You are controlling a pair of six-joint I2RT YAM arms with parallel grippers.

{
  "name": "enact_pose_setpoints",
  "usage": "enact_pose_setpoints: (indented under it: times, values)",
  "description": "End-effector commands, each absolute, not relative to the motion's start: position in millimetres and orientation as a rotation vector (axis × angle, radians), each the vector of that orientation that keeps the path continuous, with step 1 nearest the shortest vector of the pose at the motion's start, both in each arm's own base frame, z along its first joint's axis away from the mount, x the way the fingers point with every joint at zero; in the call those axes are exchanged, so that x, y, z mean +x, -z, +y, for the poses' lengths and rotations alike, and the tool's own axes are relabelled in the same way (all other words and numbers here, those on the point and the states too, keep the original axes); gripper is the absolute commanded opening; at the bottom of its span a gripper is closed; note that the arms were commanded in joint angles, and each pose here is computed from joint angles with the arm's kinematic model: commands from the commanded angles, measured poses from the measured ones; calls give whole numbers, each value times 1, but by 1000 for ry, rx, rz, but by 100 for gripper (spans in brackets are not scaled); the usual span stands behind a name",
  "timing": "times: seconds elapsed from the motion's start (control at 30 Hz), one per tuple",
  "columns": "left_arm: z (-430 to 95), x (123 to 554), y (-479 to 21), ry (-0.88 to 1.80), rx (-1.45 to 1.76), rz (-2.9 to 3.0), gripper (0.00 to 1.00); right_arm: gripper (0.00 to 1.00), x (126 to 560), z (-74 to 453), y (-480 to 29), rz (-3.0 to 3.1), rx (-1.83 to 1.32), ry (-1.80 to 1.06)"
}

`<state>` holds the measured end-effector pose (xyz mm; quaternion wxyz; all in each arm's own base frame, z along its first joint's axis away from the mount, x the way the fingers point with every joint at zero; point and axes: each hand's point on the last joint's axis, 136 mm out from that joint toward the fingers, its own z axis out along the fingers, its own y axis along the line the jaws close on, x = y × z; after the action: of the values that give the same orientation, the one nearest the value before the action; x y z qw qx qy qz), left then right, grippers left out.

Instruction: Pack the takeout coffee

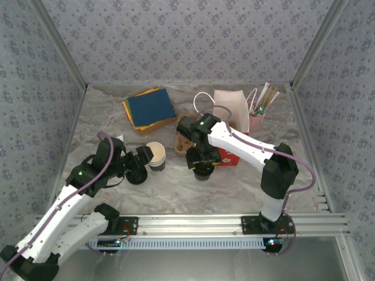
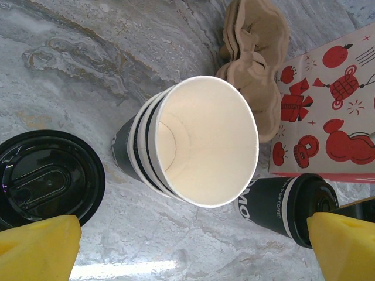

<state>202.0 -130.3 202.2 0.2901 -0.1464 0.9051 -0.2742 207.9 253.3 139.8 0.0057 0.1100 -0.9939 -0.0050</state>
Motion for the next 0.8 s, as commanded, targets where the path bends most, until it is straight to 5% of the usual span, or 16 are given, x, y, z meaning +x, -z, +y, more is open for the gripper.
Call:
enact_pose_setpoints:
  times: [0.0, 0.77]
  values:
    - [-135, 203, -212, 758, -352, 2387, 100, 78, 203, 251, -136, -3086, 344, -18]
    - [-135, 203, -210, 760, -355, 2390, 100, 79, 204, 246, -140, -3094, 342, -58]
